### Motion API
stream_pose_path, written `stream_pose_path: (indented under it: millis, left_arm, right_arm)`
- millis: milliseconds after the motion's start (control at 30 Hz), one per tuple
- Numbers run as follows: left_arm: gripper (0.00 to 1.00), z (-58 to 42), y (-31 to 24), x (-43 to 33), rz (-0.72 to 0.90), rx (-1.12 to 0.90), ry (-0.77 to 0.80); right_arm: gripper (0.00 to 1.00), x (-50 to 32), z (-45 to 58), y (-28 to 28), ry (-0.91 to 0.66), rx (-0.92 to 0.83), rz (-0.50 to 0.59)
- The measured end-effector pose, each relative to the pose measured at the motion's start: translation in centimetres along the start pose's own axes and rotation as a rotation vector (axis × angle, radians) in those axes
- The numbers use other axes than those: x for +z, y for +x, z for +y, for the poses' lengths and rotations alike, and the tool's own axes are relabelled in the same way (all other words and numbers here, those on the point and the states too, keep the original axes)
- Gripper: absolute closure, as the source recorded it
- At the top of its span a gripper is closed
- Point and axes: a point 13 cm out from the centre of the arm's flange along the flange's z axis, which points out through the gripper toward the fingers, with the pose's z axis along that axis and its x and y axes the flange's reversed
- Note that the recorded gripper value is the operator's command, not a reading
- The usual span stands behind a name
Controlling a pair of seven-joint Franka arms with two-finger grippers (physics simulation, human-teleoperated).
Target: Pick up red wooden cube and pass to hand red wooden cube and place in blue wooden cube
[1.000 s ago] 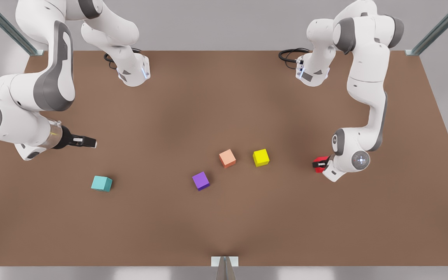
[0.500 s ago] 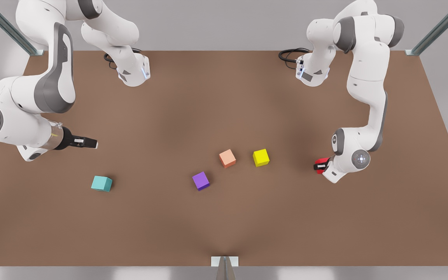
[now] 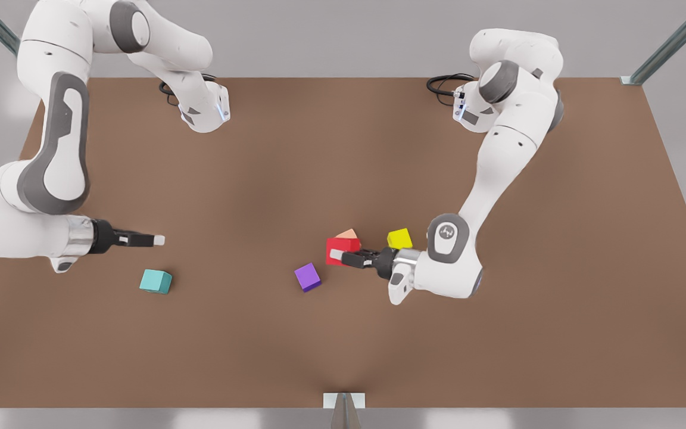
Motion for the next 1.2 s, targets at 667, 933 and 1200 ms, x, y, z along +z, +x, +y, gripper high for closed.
stream_pose_path:
  millis: [667, 933, 1200]
  left_arm:
    - [0.44, -0.4, -3.0, 3.6, -0.098, 0.323, 0.188]
    - [0.44, -0.3, -3.6, 4.0, -0.114, 0.384, 0.250]
    - [0.44, -0.3, -3.8, 4.0, -0.130, 0.451, 0.263]
  right_arm:
    - [0.00, 11.1, 17.3, -6.5, -0.795, -1.101, -0.434]
    - [0.00, 14.3, 18.1, -6.0, -0.730, -1.306, -0.644]
    - [0.00, 18.0, 19.6, -3.9, -0.689, -1.481, -0.732]
